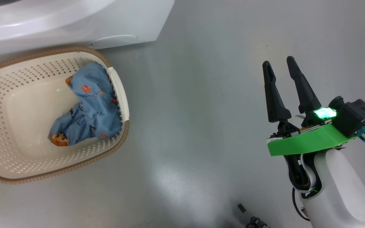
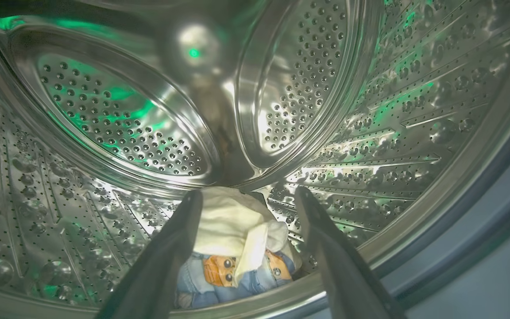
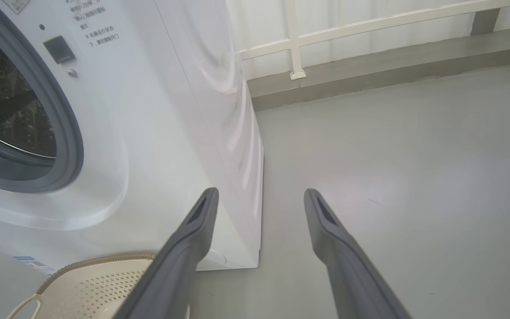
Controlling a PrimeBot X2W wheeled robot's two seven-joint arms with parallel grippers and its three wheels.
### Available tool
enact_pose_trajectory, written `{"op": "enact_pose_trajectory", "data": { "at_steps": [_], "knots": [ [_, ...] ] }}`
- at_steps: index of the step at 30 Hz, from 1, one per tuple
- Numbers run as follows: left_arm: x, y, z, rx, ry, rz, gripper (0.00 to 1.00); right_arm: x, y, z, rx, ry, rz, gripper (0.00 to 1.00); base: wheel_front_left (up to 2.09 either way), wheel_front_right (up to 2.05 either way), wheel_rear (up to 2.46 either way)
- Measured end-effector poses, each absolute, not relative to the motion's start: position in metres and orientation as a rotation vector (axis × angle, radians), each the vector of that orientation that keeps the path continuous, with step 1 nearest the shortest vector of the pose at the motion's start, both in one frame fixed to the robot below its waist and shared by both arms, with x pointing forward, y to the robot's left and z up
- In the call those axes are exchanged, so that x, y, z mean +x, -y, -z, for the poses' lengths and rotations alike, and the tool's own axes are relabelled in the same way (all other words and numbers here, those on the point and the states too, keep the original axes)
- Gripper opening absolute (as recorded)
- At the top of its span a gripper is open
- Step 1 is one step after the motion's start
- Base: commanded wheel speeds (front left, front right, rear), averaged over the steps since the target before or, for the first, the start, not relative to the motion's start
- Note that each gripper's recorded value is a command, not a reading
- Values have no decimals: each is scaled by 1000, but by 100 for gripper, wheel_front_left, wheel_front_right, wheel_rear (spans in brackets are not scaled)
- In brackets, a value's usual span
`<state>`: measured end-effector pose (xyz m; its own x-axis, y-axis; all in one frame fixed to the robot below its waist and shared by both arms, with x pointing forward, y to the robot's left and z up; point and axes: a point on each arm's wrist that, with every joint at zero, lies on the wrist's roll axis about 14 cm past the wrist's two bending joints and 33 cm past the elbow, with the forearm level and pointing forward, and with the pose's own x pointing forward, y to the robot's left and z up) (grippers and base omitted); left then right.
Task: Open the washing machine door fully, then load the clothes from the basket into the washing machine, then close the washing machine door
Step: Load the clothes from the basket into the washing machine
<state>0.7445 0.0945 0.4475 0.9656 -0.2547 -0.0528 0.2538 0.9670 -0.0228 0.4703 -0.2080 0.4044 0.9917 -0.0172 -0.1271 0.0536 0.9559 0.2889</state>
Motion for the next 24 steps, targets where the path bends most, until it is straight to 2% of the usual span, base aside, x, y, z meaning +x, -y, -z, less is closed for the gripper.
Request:
{"op": "enact_pose_trajectory", "data": {
  "at_steps": [12,24],
  "knots": [
    [736,-101,-461,-55,-27,240,100,472,205,-412,297,-104,19,100,0,0,0],
    [694,-110,-474,-173,56,193,100,473,212,-437,267,-50,3,100,0,0,0]
  ]
}}
